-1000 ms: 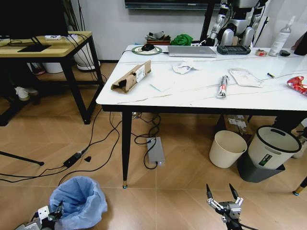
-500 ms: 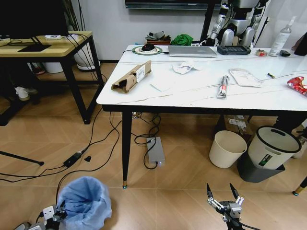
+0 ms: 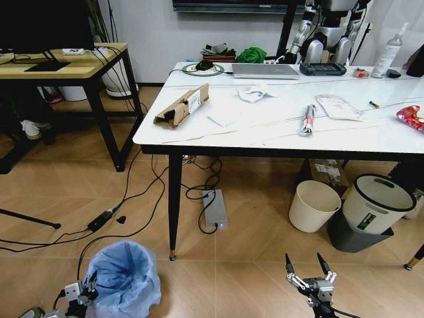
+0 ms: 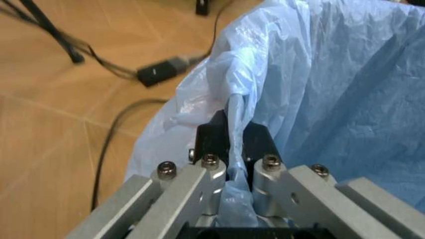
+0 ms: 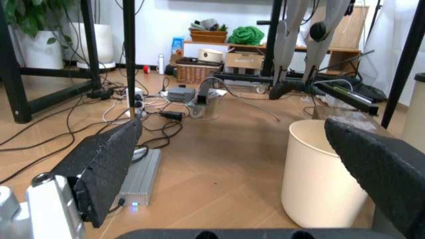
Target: Pick up the trash bin and place the trash from the table into it.
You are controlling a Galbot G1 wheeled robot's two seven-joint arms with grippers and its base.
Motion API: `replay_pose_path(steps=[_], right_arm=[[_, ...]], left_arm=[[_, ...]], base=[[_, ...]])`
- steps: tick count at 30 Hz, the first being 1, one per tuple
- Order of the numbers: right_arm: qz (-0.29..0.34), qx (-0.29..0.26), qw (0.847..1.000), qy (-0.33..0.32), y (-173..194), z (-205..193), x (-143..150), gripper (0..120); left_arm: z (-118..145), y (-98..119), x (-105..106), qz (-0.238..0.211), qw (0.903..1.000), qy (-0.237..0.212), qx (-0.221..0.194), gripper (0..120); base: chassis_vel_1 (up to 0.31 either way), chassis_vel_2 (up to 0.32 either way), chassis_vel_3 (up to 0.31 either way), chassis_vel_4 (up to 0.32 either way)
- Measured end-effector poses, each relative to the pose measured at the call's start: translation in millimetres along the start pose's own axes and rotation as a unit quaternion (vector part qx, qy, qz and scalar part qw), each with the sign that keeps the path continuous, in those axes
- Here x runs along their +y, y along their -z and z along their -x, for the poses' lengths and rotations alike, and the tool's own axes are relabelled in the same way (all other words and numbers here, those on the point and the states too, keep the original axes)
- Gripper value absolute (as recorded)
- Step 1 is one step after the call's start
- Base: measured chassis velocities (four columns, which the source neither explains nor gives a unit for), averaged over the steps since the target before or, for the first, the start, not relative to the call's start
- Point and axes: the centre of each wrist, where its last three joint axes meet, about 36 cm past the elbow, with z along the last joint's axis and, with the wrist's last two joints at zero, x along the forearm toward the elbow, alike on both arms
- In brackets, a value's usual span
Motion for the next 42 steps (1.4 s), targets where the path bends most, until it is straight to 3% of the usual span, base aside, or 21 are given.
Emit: replay_pose_path(steps=[7, 14, 20, 29, 36, 42], right_arm=[[-0.001, 0.001, 1.000, 0.001, 2, 0, -1, 100], [-0.002, 0.003, 1.000, 0.000, 5, 1, -3, 100], [-0.008, 0.011, 1.000, -0.006, 4, -3, -12, 100], [0.000, 0.023, 0.999, -0.030, 3, -17, -23, 100], [0.001, 0.026, 0.999, -0.042, 12, -28, -27, 100], [-0.013, 0.021, 0.999, -0.037, 25, -32, -30, 100]], left_arm=[[-28, 11, -24, 0.016, 0.9995, -0.023, -0.011, 0], [-71, 30, -52, 0.019, 0.9967, -0.079, 0.001, 0], [-104, 67, -89, 0.015, 0.9917, -0.127, -0.009, 0], [-112, 100, -116, 0.011, 0.9893, -0.145, -0.013, 0], [-103, 108, -115, 0.008, 0.9896, -0.144, 0.006, 0], [-89, 109, -116, -0.007, 0.9841, -0.175, 0.027, 0]], base=[[0.000, 0.000, 0.000, 0.000], [0.000, 0.000, 0.000, 0.000], [0.000, 0.000, 0.000, 0.000], [0.000, 0.000, 0.000, 0.000], [0.000, 0.000, 0.000, 0.000], [0.000, 0.000, 0.000, 0.000]])
